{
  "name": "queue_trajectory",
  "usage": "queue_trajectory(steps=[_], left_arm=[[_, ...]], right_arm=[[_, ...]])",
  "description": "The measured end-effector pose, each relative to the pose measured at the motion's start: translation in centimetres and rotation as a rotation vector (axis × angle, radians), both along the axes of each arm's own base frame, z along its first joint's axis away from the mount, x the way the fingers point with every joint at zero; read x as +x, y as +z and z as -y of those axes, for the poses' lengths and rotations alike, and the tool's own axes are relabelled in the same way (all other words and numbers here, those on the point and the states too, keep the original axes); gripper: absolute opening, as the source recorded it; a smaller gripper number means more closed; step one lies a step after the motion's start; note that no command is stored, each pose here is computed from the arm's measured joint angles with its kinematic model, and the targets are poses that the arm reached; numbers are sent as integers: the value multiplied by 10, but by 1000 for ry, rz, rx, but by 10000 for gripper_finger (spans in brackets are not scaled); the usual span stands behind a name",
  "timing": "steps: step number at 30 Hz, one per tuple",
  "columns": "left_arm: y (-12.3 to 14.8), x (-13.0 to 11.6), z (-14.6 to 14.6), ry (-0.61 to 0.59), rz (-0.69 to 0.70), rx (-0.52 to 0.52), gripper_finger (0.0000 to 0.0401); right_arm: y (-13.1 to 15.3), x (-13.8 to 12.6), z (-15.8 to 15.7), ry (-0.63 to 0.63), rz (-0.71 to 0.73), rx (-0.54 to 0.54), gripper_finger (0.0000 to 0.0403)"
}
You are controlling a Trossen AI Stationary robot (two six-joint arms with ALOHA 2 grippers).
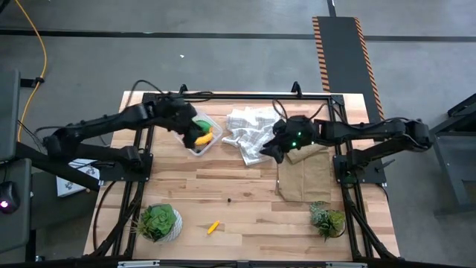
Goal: Pick and placing Produce into tupperware
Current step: Put the blue blueberry into the transparent bin
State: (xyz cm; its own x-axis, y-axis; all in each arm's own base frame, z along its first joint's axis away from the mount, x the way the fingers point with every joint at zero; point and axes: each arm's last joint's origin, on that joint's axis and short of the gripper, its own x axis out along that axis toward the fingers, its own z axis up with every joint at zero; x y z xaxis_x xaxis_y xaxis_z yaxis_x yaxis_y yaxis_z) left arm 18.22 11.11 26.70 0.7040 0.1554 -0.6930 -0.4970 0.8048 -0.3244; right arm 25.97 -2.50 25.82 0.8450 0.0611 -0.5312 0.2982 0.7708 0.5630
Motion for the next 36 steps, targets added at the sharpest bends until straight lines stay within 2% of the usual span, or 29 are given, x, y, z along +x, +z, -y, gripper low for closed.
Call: queue_trajectory(steps=[7, 13, 23, 27, 31, 33, 36], left_arm=[[35, -25, 46, -33, 168, -44, 105], [47, -24, 90, -28, 246, -27, 95], [36, -5, 161, -37, 245, 5, 90], [28, -4, 186, -62, 230, 2, 88], [19, -2, 205, -68, 204, -13, 87], [16, -3, 213, -49, 207, -22, 88], [15, -7, 222, -25, 235, -31, 87]], right_arm=[[14, 5, 9, 32, 161, 18, 202], [14, 8, -2, 77, 167, 21, 202], [8, 16, -38, 128, 112, 14, 201], [17, 31, -64, 170, 58, -82, 193], [9, 45, -83, 187, -45, -183, 183], [3, 52, -91, 180, -29, -175, 180], [-5, 56, -104, 116, 73, -125, 179]])
